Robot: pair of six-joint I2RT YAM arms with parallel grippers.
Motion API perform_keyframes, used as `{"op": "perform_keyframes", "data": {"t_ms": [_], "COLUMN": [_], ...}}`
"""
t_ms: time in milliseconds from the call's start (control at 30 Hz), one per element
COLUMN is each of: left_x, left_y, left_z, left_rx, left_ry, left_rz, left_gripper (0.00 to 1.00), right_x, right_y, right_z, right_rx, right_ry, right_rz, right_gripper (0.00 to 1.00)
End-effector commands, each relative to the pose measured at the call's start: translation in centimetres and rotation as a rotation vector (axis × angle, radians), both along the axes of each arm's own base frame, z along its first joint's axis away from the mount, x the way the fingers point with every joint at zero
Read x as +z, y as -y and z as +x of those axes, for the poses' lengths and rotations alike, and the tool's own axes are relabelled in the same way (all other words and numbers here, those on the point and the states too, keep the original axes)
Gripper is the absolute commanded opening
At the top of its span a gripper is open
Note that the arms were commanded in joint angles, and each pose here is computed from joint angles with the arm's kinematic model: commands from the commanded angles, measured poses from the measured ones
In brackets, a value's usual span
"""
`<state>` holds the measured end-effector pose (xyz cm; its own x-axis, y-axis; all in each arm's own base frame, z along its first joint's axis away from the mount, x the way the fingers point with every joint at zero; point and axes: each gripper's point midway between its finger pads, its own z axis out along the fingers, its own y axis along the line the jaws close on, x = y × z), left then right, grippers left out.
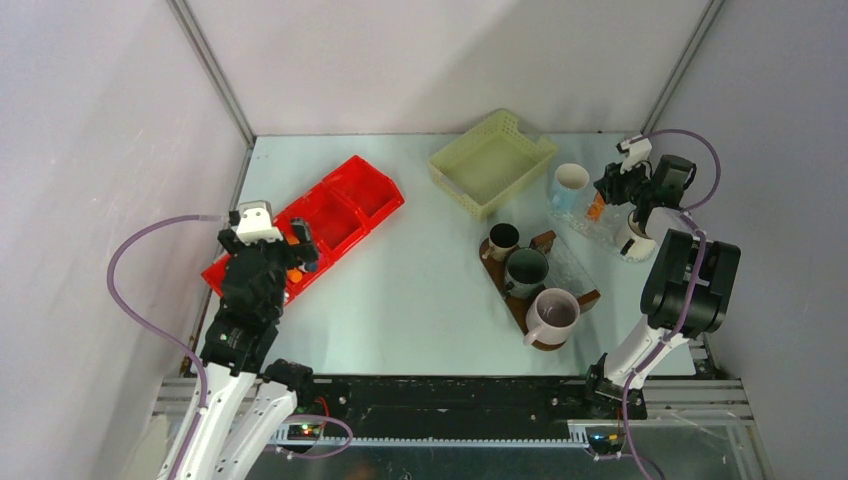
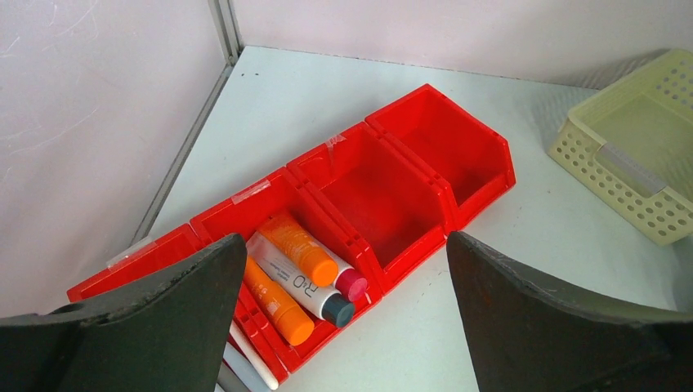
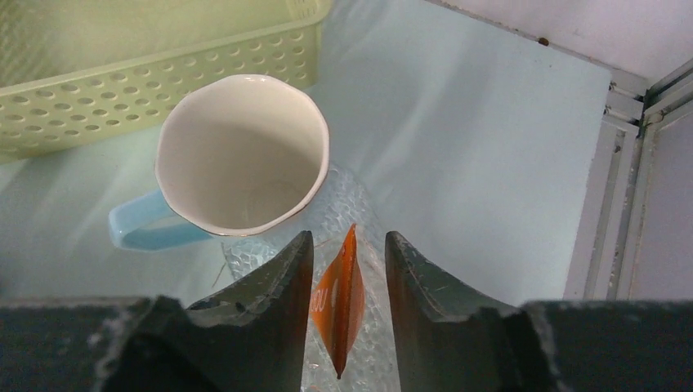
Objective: Prepare toiletry sets of a toothbrush and toothpaste on the tray
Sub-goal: Place the toothpaste in the toothpaste holder.
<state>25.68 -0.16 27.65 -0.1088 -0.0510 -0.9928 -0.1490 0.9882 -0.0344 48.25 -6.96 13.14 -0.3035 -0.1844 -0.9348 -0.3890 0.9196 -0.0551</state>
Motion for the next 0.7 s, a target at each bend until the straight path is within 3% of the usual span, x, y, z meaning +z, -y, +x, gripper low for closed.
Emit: {"op": "perform_keyframes", "data": {"t_ms": [0, 333, 400, 433, 667], "left_x": [0.9, 1.2, 1.2, 1.3, 1.3], "left_y": [-0.1, -0.1, -0.1, -0.1, -0.3], "left_z": [0.0, -0.3, -0.4, -0.4, -0.2], "left_rx": [-0.004, -0.008, -0.008, -0.007, 0.02], "left_ry": [0.038, 0.049, 0.05, 0.052, 0.032], "left_rz": [0.01, -0.004, -0.009, -0.015, -0.049], "left_gripper": [1.0, 1.0, 1.0, 1.0, 1.0], "right_x": [4.0, 7.8, 9.1, 9.5, 14.9], "right_y": [0.1, 0.5, 0.9, 0.9, 1.6], "right_z": [1.0, 0.2, -0.1, -0.3, -2.4], "right_rx": [0.019, -0.043, -0.078, -0.09, -0.208], "right_ry": [0.102, 0.15, 0.165, 0.169, 0.239], "right_rz": [-0.059, -0.065, -0.07, -0.068, -0.047], "right_gripper": [0.42, 0.66, 0.81, 0.95, 0.99]}}
